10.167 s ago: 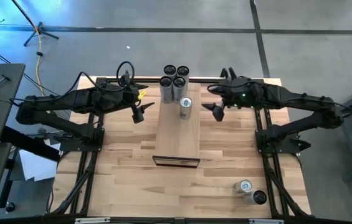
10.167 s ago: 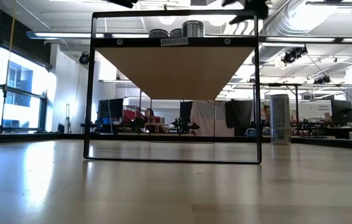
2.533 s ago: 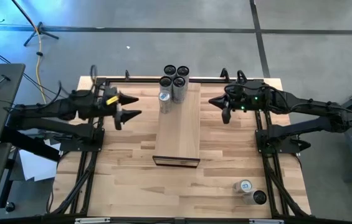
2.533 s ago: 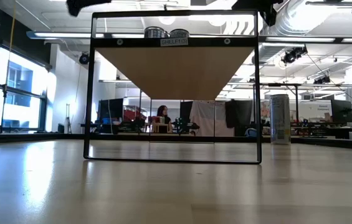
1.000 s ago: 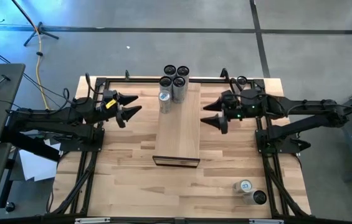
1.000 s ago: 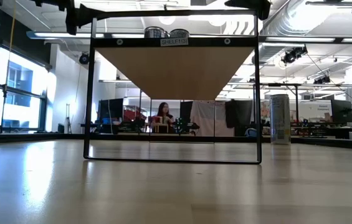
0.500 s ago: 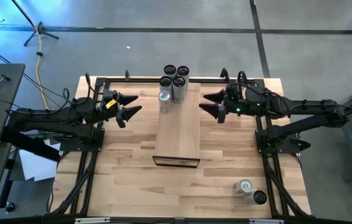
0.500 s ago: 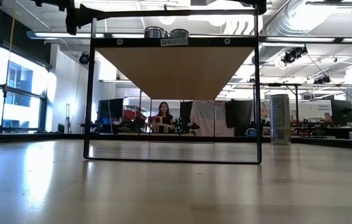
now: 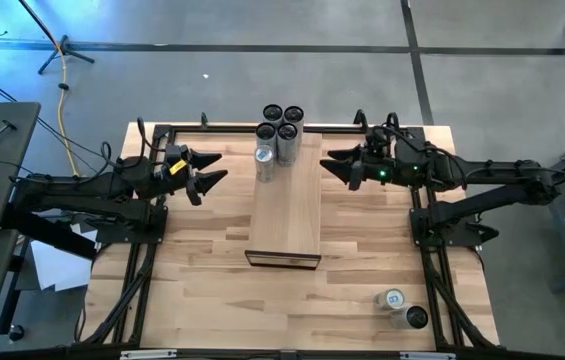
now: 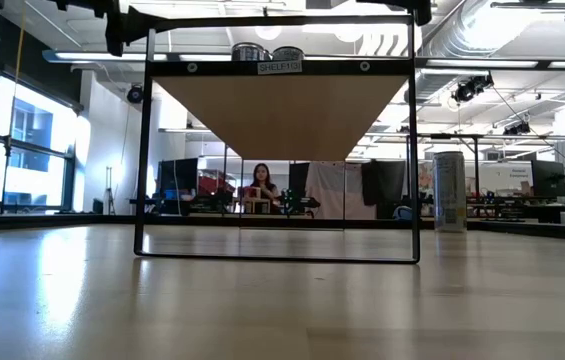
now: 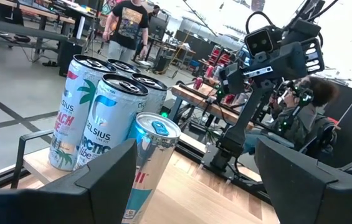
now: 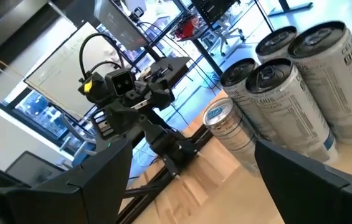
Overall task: Place canned beverage on shelf
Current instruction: Put the blue soda can on the shelf aligned with the blue soda can
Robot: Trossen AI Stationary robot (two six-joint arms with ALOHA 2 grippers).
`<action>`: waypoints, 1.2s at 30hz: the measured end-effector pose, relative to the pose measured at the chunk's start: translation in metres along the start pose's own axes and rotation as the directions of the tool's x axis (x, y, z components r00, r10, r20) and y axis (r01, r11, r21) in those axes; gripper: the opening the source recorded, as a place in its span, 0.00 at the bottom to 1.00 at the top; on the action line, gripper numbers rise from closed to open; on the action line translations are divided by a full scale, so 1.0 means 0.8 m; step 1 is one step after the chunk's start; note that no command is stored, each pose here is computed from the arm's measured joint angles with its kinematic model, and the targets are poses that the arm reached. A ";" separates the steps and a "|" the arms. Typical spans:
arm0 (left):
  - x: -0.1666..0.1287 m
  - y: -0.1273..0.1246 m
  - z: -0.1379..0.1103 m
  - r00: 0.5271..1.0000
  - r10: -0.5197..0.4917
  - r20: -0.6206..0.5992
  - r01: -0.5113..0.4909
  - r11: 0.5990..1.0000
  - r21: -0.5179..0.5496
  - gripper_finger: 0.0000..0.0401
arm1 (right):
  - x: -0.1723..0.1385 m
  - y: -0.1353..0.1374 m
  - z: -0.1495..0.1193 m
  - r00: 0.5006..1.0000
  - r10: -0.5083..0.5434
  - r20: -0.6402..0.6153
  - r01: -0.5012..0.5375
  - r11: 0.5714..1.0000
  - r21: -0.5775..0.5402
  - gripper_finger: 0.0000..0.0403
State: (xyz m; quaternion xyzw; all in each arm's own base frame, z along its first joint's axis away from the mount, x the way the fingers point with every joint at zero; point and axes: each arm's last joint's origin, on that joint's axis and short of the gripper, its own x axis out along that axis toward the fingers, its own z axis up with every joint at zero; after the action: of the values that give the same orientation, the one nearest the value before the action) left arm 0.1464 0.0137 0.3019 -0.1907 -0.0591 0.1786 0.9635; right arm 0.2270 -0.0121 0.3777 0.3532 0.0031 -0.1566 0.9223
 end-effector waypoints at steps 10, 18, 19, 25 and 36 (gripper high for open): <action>0.000 -0.003 -0.001 0.996 -0.080 -0.033 0.080 0.997 -0.009 0.74 | 0.022 -0.006 -0.018 0.995 -0.024 -0.093 0.039 0.986 0.165 0.81; 0.000 -0.002 -0.003 0.996 -0.078 -0.045 0.078 0.997 -0.005 0.74 | 0.051 -0.003 -0.056 0.827 0.057 -0.559 0.162 0.928 0.335 0.81; 0.000 -0.002 -0.003 0.996 -0.077 -0.049 0.076 0.997 -0.004 0.74 | 0.050 0.001 -0.062 0.781 0.038 -0.623 0.206 0.927 0.315 0.81; 0.000 -0.001 -0.005 0.995 -0.071 -0.063 0.073 0.997 0.030 0.74 | 0.023 0.031 -0.092 0.452 -0.170 -0.876 0.442 0.895 0.054 0.81; 0.000 -0.001 -0.006 0.995 -0.068 -0.070 0.070 0.997 0.028 0.74 | -0.059 0.078 -0.148 0.117 -0.353 -0.928 0.634 0.746 -0.204 0.81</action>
State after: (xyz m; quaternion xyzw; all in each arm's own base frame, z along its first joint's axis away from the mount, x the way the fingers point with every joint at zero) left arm 0.1473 0.0112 0.2979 -0.1800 -0.0296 0.1394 0.9733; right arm 0.2127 0.1225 0.3354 0.4621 0.6306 -0.2218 0.5827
